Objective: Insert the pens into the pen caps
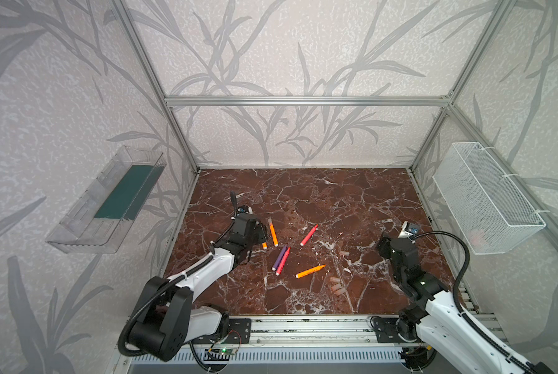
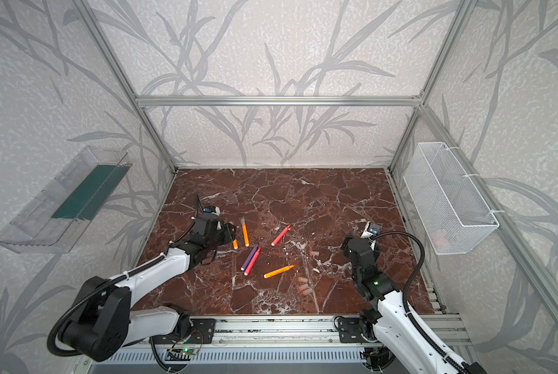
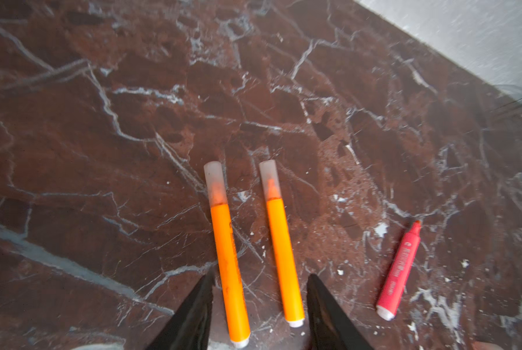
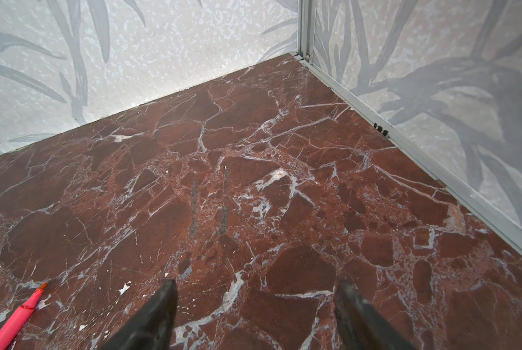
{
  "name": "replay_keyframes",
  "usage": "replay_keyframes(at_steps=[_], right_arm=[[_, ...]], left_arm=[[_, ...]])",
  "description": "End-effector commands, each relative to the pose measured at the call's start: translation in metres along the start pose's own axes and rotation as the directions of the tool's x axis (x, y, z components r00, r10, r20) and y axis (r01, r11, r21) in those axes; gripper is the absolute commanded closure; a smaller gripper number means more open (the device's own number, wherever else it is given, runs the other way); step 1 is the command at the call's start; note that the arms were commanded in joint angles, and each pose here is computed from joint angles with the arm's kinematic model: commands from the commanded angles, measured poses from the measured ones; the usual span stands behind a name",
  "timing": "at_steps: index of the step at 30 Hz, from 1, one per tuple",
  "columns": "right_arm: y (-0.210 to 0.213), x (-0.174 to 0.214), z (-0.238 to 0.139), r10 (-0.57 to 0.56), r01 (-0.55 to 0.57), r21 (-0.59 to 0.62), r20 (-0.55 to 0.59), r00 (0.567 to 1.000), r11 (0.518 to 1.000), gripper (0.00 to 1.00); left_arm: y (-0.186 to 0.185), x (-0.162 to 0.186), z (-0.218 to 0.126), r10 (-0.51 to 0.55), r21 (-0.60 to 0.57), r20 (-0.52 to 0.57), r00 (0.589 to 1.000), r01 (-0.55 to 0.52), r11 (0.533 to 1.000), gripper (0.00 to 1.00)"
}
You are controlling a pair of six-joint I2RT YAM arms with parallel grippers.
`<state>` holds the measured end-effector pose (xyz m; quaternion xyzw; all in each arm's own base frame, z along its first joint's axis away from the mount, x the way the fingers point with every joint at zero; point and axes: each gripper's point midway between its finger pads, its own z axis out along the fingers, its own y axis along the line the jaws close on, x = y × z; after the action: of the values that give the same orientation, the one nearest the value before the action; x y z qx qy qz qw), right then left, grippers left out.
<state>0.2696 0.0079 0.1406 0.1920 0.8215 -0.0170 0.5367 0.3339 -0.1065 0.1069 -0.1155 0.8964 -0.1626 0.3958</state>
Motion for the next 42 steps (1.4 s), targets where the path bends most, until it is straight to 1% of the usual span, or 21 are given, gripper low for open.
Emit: replay_keyframes(at_steps=[1,5,7,10,13,17,20,23,26,29,33,38,40,42], right_arm=[[0.000,0.001,0.002,-0.004,0.004,0.003,-0.001,1.000,1.000,0.21],[0.001,0.003,0.004,-0.009,0.009,0.013,-0.018,1.000,1.000,0.24],[0.001,0.003,0.005,-0.010,0.011,0.015,-0.022,1.000,1.000,0.24],[0.002,0.004,0.006,-0.015,0.015,0.017,-0.029,0.999,1.000,0.25],[0.004,0.004,0.007,-0.020,0.020,0.010,-0.037,0.999,1.000,0.28],[0.005,0.005,0.007,-0.020,0.020,0.002,-0.039,0.999,1.000,0.29],[0.006,0.005,0.006,-0.021,0.020,-0.009,-0.037,0.999,1.000,0.30],[0.007,0.006,0.006,-0.023,0.022,-0.017,-0.038,0.999,1.000,0.31],[0.007,0.005,0.005,-0.018,0.018,-0.025,-0.030,0.999,1.000,0.31],[0.007,0.005,0.004,-0.014,0.013,-0.030,-0.022,1.000,0.999,0.30],[0.008,0.005,0.004,-0.013,0.013,-0.036,-0.022,1.000,0.999,0.31],[0.007,0.005,0.003,-0.012,0.011,-0.036,-0.018,1.000,0.999,0.31],[0.003,0.003,0.003,-0.006,0.005,-0.009,-0.014,1.000,1.000,0.34],[-0.009,0.003,0.002,0.016,-0.014,0.062,-0.023,1.000,0.998,0.38]], left_arm=[[-0.009,0.000,-0.018,0.039,0.064,0.018,0.999,-0.040,0.997,0.48],[-0.033,0.012,-0.030,0.090,0.197,0.030,0.996,-0.094,0.976,0.49],[-0.046,0.022,-0.033,0.139,0.224,0.020,0.990,-0.140,0.965,0.51],[-0.071,0.041,-0.034,0.246,0.258,0.007,0.969,-0.239,0.936,0.53],[-0.096,0.062,-0.029,0.335,0.317,-0.007,0.942,-0.315,0.895,0.54],[-0.114,0.078,-0.009,0.413,0.328,-0.068,0.908,-0.371,0.869,0.56],[-0.122,0.083,0.008,0.440,0.326,-0.113,0.891,-0.385,0.863,0.56],[-0.132,0.087,0.025,0.452,0.342,-0.123,0.884,-0.389,0.855,0.55],[-0.137,0.092,0.038,0.467,0.343,-0.157,0.870,-0.395,0.852,0.53],[-0.138,0.100,0.050,0.483,0.336,-0.202,0.852,-0.403,0.851,0.52],[-0.136,0.105,0.066,0.495,0.315,-0.224,0.839,-0.418,0.852,0.50],[-0.132,0.116,0.078,0.507,0.290,-0.281,0.815,-0.432,0.854,0.50],[-0.130,0.118,0.081,0.511,0.282,-0.290,0.809,-0.437,0.854,0.50],[-0.128,0.119,0.084,0.514,0.271,-0.293,0.806,-0.446,0.853,0.49]])
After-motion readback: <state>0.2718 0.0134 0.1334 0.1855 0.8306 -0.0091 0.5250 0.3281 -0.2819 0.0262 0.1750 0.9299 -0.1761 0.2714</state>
